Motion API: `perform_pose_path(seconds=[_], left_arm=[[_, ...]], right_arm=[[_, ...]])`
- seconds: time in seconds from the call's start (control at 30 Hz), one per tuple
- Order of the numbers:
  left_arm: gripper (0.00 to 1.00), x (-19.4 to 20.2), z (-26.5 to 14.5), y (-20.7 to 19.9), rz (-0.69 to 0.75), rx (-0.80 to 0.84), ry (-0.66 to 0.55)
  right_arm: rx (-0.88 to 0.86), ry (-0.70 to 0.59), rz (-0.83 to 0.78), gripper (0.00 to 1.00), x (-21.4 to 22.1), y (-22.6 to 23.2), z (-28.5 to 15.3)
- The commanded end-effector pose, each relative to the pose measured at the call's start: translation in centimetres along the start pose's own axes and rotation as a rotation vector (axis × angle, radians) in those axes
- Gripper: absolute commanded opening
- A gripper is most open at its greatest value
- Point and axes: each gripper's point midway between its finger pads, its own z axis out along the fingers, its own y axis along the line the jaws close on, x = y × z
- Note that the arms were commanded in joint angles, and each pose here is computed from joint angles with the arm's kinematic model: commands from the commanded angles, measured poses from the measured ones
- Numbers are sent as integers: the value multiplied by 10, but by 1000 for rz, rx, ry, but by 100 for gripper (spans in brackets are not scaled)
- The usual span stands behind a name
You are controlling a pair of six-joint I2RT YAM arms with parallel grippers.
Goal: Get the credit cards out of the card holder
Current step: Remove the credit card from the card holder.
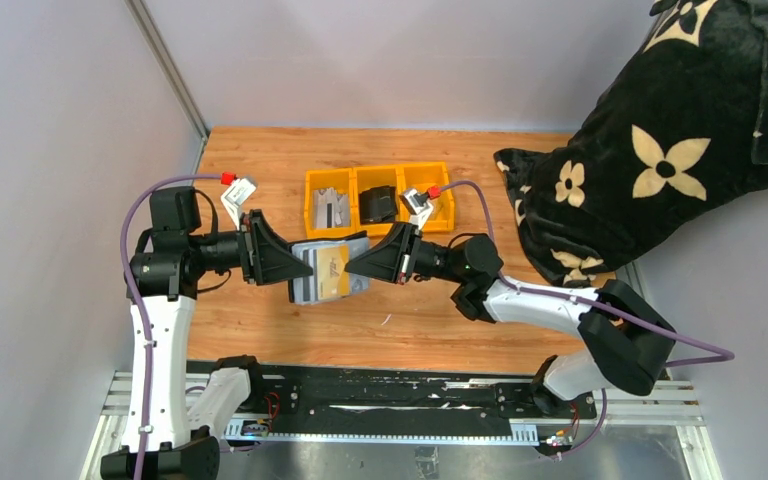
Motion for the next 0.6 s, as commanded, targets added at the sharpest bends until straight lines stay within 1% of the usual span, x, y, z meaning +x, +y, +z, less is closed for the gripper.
perform_pose_path(seconds=[0.0,0.07,0.1,0.2,0.23,0.27,0.37,0.43,0.57], left_arm=[[13,-4,-1,-22,3,84,2],[12,-5,-1,-21,-1,84,3],[12,-5,-1,-22,-2,85,3],[12,-6,-1,-23,2,85,2],[12,-6,-1,-24,3,85,2],[12,-6,-2,-25,6,85,1],[12,-7,-2,-26,8,86,1],[12,-7,-2,-26,8,86,1],[11,-8,-2,-26,5,87,1]], right_arm=[[-81,17,-7,20,-3,18,13],[-119,17,3,32,-3,25,17],[-123,17,12,35,-3,25,18],[-133,20,16,38,-3,24,21],[-131,20,16,36,-3,23,21],[-130,21,15,35,-2,23,21],[-134,22,11,12,-3,24,21],[-133,19,9,1,-3,25,19],[-114,0,-2,0,-8,23,9]])
